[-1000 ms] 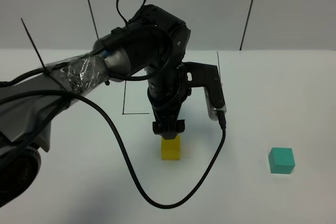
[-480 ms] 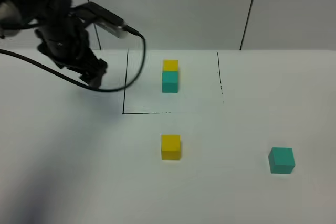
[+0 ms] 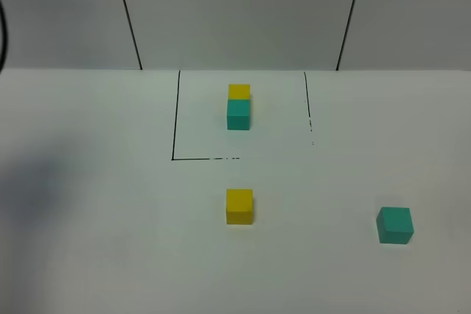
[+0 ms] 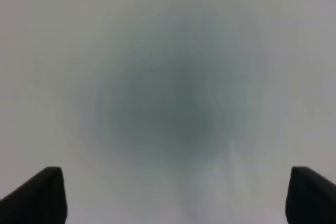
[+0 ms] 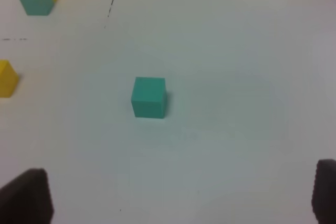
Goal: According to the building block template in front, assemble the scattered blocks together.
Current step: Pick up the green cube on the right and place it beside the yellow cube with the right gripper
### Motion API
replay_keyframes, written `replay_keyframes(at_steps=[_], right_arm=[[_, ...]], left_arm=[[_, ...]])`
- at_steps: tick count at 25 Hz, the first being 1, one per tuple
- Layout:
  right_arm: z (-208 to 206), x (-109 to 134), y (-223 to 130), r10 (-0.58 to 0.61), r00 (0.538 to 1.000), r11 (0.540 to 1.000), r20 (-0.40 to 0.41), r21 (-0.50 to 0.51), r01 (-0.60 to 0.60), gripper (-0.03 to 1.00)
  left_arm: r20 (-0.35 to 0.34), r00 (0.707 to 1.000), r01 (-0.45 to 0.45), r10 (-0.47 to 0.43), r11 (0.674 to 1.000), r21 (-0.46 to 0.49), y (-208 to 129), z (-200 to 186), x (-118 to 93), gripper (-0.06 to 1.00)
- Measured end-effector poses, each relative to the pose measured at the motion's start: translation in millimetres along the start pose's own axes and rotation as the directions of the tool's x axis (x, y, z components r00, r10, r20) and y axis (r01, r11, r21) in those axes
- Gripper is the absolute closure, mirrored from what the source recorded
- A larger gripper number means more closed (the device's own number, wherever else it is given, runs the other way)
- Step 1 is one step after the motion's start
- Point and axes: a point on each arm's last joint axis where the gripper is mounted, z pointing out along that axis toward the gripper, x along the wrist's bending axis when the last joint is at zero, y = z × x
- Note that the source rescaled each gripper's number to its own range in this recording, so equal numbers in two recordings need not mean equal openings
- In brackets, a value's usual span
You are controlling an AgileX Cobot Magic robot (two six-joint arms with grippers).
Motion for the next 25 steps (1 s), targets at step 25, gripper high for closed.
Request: replay_keyframes(at_steps=[25], right_arm=[[0,0,0,0.000,1.000,1.000,0.000,0.000,0.000,-0.03]], left_arm=[[0.082,0.994,-0.029,0.075,0.885,-0.465,-235,-134,-77,0.11]])
